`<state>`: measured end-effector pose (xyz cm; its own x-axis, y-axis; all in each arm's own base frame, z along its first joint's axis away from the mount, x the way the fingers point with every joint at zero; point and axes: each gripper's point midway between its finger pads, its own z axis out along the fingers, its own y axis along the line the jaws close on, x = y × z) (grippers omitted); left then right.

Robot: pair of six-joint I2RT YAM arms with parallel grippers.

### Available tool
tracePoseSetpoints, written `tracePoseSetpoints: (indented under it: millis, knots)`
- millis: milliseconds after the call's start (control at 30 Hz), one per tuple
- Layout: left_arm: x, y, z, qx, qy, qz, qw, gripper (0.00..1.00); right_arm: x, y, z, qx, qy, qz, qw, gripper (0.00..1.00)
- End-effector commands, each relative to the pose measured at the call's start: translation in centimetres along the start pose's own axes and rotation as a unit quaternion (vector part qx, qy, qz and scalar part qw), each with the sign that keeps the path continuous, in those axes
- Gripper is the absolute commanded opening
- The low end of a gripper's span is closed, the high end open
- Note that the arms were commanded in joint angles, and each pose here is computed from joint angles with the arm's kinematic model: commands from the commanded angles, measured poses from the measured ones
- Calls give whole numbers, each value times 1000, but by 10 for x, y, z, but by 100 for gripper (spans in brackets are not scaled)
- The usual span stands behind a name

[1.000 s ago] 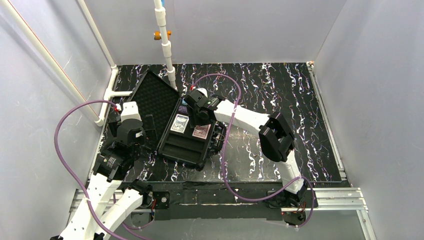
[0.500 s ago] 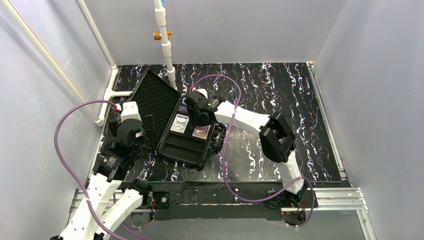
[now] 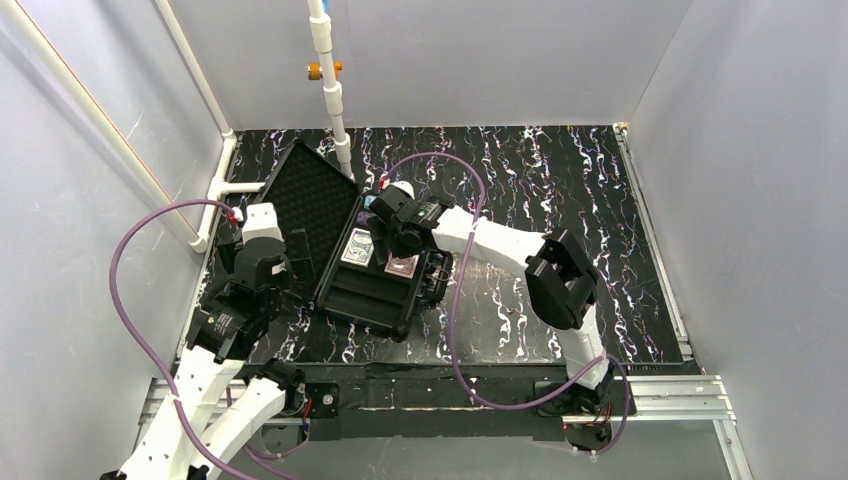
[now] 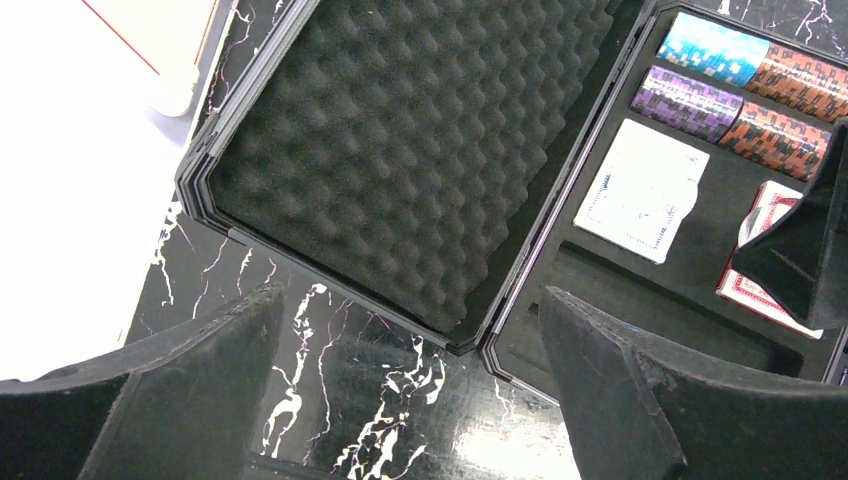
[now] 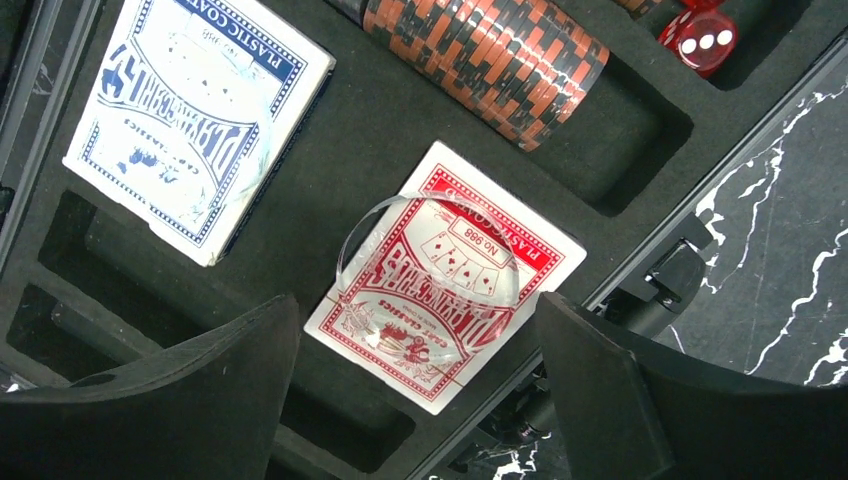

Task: Pack up texas hold em set

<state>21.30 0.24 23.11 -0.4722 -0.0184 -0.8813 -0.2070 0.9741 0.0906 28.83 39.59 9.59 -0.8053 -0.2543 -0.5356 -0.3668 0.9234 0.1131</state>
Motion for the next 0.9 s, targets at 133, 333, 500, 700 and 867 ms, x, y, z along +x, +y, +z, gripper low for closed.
tracePoseSetpoints:
  millis: [133, 333, 500, 700, 867]
  knots:
    - [0, 2, 2, -8, -1, 6, 1000, 98, -42, 8, -49, -37, -86, -8, 996, 98]
    - [0, -2, 1, 5, 2, 8, 1000, 98, -68, 10, -83, -69, -161, -12, 984, 98]
    - [1, -5, 1, 14, 3, 9, 1000, 98, -89, 4, -113, -76, -231, -13, 970, 98]
    - [4, -15, 2, 38, 13, 18, 999, 98, -96, -22, -134, -43, -287, -4, 957, 98]
    - [-3, -20, 2, 53, 7, 23, 998, 98, -83, -48, -130, -4, -285, 6, 958, 98]
